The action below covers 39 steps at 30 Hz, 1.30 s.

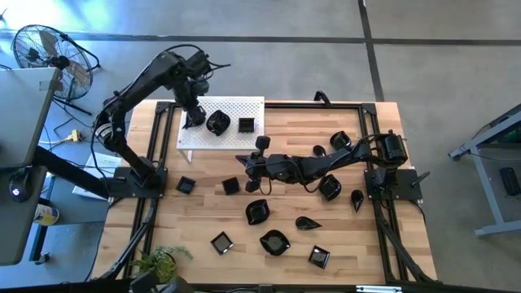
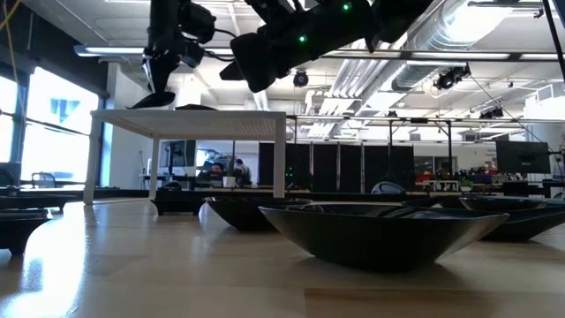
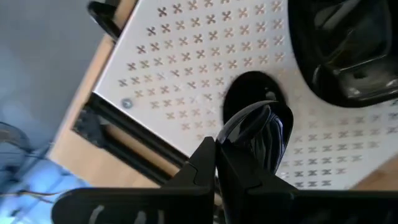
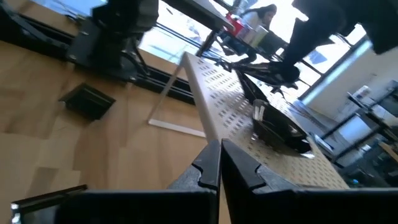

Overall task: Pick & Place Mini shaped plates
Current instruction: Stack the drop-shaped plate on top of the drop-shaped plate on the shelf

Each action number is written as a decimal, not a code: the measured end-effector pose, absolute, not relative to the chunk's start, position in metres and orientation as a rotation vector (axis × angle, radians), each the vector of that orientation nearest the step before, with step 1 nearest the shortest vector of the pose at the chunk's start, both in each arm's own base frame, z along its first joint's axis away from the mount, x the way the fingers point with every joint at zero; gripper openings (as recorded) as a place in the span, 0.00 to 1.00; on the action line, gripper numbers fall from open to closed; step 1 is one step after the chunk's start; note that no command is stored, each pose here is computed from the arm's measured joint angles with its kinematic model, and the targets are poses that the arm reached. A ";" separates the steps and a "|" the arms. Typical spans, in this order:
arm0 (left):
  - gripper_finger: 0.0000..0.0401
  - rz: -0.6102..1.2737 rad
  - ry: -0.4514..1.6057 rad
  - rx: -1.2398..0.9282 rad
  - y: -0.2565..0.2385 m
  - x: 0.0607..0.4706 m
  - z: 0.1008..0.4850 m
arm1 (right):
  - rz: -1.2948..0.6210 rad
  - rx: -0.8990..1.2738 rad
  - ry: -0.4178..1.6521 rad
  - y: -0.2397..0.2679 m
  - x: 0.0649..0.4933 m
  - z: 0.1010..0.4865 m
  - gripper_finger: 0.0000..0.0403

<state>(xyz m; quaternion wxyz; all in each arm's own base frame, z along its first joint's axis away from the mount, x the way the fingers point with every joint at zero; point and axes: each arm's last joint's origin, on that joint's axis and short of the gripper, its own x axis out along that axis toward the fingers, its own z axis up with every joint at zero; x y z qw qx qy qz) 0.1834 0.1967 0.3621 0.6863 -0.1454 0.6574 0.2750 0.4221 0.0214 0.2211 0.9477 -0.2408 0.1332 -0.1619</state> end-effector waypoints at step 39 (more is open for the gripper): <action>0.00 0.237 1.678 0.307 0.149 0.228 0.352 | -0.223 -0.461 0.247 0.025 0.423 0.221 0.00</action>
